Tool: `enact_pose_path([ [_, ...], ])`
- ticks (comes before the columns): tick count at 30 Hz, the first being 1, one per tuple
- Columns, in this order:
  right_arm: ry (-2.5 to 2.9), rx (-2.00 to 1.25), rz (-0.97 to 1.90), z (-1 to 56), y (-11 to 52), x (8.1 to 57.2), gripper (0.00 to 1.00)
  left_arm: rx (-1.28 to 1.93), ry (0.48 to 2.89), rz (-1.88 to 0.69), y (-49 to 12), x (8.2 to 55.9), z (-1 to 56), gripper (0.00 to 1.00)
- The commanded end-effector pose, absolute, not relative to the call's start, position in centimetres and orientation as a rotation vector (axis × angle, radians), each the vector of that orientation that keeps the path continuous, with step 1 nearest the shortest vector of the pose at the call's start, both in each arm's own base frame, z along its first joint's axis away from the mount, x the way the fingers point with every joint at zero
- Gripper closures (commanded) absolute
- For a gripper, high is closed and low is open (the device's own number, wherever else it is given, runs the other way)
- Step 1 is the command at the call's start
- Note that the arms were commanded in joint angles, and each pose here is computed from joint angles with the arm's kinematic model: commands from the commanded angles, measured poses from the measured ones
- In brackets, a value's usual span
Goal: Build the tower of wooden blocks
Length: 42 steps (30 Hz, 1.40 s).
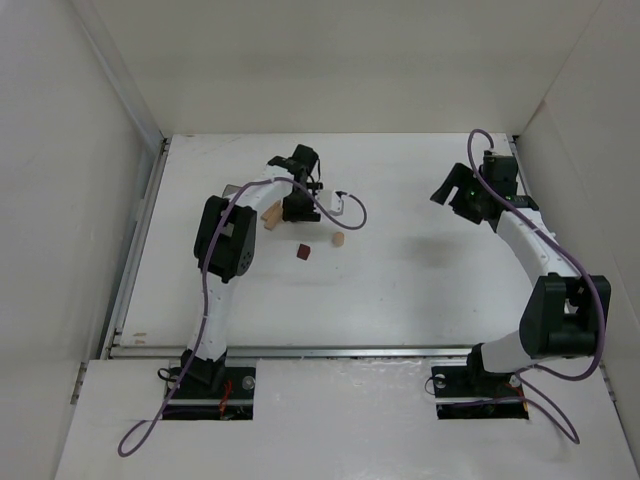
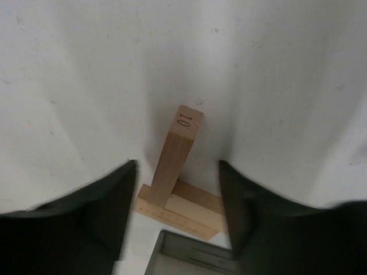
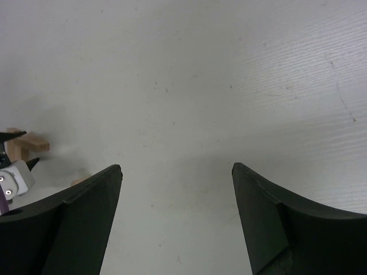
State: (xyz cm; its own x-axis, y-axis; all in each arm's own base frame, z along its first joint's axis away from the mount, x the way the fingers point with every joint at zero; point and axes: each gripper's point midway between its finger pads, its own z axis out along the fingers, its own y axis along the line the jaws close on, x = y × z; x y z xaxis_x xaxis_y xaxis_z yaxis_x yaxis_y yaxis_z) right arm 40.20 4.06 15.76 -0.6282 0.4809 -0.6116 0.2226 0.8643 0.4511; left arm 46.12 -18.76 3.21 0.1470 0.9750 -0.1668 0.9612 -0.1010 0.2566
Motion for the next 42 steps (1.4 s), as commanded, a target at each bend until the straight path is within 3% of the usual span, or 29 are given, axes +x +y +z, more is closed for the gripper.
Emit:
enact_pose_path([
  [1,2.213,0.474,0.420,17.2,3.9,40.3,0.17,2.151,1.848,0.070,-18.8,46.4,3.2,0.59],
  [4,2.205,0.466,0.432,17.6,4.1,40.5,0.17,2.113,1.869,0.019,-19.4,46.0,2.9,0.74],
  [6,2.205,0.466,0.432,17.6,4.1,40.5,0.17,2.102,1.855,0.016,-19.6,46.1,3.2,0.96],
  [7,2.205,0.466,0.432,17.6,4.1,40.5,0.17,2.080,1.871,0.014,-19.5,45.9,3.2,1.00],
  [11,2.208,0.457,0.450,17.7,4.4,40.4,0.17,1.956,1.919,-0.007,-20.2,46.1,4.8,1.00],
  [17,2.164,0.317,0.611,19.6,6.8,40.6,0.20,1.425,1.824,-0.349,-25.4,47.3,17.1,1.00],
  [21,2.080,0.141,0.797,23.7,11.3,40.5,0.21,1.304,1.656,-0.483,-28.9,44.1,23.7,1.00],
  [30,1.928,-0.172,1.252,29.3,23.5,38.4,0.23,1.381,1.607,-0.625,-31.8,39.1,26.7,1.00],
  [42,1.829,-0.142,1.374,32.1,25.6,37.9,0.28,1.432,1.592,-0.604,-33.7,36.4,26.8,1.00],
])
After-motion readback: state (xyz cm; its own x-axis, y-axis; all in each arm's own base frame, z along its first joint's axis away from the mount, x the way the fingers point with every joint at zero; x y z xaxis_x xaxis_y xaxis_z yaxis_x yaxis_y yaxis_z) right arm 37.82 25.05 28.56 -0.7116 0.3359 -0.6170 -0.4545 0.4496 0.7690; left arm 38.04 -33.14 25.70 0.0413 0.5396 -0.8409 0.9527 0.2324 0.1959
